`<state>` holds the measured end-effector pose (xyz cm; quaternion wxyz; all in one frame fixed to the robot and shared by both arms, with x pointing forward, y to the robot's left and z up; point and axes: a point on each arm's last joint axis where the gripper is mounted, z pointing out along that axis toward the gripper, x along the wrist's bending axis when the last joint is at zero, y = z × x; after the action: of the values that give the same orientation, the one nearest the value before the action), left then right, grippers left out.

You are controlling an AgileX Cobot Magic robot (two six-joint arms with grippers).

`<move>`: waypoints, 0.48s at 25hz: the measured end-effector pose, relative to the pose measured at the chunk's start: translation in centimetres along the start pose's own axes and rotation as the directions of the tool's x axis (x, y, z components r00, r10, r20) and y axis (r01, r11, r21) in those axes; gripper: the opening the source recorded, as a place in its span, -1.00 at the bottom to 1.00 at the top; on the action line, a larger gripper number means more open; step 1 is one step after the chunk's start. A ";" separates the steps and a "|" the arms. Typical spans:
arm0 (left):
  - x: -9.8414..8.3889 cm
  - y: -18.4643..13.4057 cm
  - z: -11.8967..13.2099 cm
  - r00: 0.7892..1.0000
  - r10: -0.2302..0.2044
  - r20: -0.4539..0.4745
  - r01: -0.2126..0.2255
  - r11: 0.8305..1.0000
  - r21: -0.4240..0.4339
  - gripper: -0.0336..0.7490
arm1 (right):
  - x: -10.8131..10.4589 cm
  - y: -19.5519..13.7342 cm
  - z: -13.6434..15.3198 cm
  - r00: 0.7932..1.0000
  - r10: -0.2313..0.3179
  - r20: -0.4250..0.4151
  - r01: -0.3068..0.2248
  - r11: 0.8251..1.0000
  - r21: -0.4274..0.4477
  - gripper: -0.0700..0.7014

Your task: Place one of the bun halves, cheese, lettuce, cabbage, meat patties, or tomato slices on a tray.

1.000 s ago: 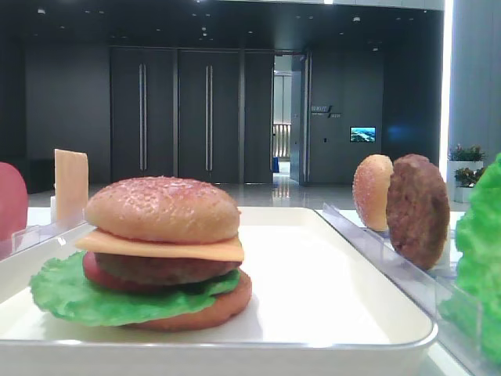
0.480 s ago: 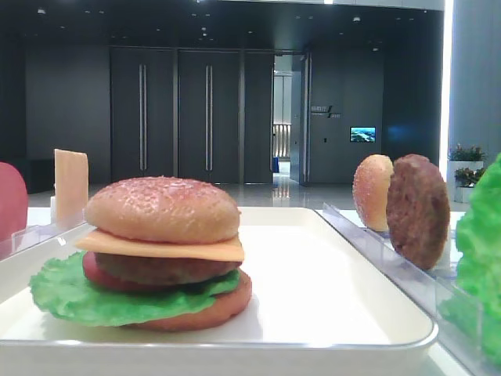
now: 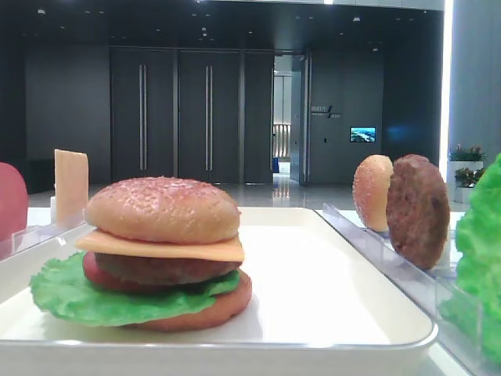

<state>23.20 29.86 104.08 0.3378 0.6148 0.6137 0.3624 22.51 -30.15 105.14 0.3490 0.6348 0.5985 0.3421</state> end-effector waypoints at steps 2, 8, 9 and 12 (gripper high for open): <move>0.0 0.0 0.0 1.000 0.000 0.000 0.000 1.000 0.000 0.19 | 0.0 -0.1 0.1 1.000 -0.001 0.000 0.001 1.000 0.000 0.22; 0.0 0.0 0.0 1.000 0.000 -0.001 0.000 1.000 0.000 0.19 | 0.0 -0.1 0.5 1.000 -0.002 -0.001 0.002 1.000 -0.012 0.22; 0.0 0.0 0.0 1.000 0.000 -0.001 0.000 1.000 0.000 0.19 | 0.0 -0.1 0.5 1.000 -0.002 -0.001 0.002 1.000 -0.014 0.22; 0.0 0.0 0.0 1.000 0.001 -0.002 -0.001 1.000 0.000 0.19 | 0.0 -0.1 0.5 1.000 -0.002 -0.001 0.002 1.000 -0.015 0.22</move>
<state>23.20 29.88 104.08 0.3370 0.6147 0.6138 0.3631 22.85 -30.15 104.82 0.3538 0.6315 0.5966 0.3467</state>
